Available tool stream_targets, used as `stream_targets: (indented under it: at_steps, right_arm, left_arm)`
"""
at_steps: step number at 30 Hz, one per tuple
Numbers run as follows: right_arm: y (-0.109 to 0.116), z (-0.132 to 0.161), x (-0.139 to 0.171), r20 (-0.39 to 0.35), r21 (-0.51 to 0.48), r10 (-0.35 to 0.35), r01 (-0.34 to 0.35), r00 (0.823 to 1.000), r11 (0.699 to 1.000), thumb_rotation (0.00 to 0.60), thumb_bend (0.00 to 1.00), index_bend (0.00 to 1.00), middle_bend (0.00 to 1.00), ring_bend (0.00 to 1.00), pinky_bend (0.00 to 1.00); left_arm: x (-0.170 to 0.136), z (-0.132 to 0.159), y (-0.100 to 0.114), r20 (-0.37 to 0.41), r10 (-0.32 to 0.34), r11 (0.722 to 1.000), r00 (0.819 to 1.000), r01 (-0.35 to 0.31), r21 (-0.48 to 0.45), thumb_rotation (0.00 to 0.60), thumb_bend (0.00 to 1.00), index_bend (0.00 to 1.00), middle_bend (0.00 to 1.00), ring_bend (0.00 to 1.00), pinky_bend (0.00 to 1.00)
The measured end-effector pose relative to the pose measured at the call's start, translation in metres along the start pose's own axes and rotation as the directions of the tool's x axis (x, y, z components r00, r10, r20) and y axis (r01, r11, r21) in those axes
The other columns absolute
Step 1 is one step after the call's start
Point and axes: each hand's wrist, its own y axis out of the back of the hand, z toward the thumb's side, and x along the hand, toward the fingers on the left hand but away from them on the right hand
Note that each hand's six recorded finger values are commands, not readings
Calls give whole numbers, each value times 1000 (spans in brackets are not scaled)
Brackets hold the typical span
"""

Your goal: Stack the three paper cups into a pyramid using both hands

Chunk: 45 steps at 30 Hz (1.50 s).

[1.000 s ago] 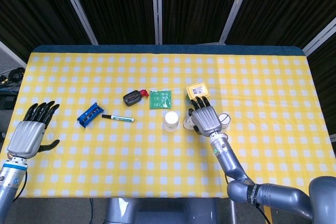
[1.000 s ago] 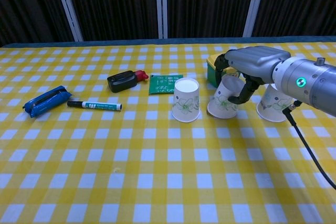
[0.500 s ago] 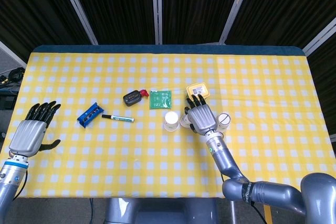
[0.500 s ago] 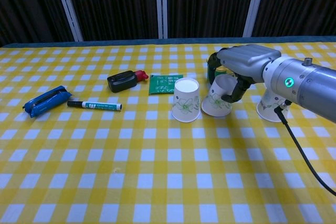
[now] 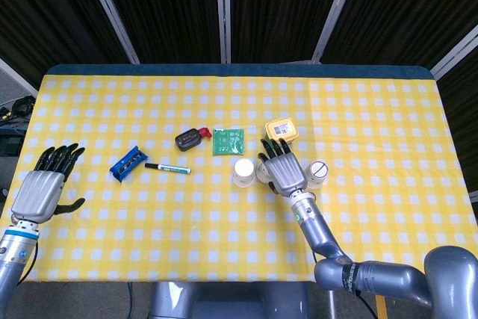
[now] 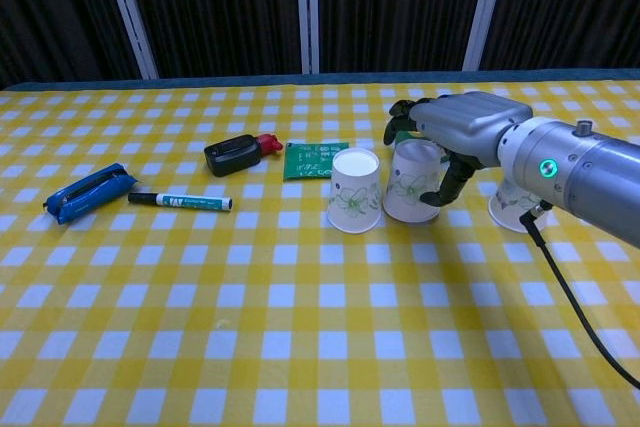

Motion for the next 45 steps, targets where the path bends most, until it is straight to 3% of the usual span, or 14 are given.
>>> stream_targets:
  at_steps: [10, 19, 26, 33, 45]
  right_arm:
    - [24, -21, 9, 49, 30, -65, 63, 997, 998, 600, 173, 147, 0, 0, 0]
    - [35, -66, 42, 198, 45, 36, -46, 980, 998, 600, 173, 155, 0, 0, 0]
    - [29, -89, 53, 272, 43, 107, -123, 956, 991, 600, 181, 222, 0, 0, 0]
    - [20, -102, 48, 289, 23, 114, -126, 951, 992, 600, 208, 280, 0, 0, 0]
    - [3, -111, 41, 295, 9, 127, -136, 947, 991, 600, 207, 272, 0, 0, 0]
  left_arm:
    - [0, -2, 2, -5, 7, 1000, 1000, -7, -3, 600, 203, 0, 0, 0, 0]
    - [-1, -3, 3, -13, 8, 1000, 1000, -8, 5, 600, 202, 0, 0, 0, 0]
    - [-3, 1, 2, -7, 7, 1000, 1000, -7, 15, 600, 201, 0, 0, 0, 0]
    - [-4, 2, 3, -5, 13, 1000, 1000, -13, 17, 600, 202, 0, 0, 0, 0]
    - [-4, 2, 1, -6, 2, 1000, 1000, -2, 20, 600, 202, 0, 0, 0, 0]
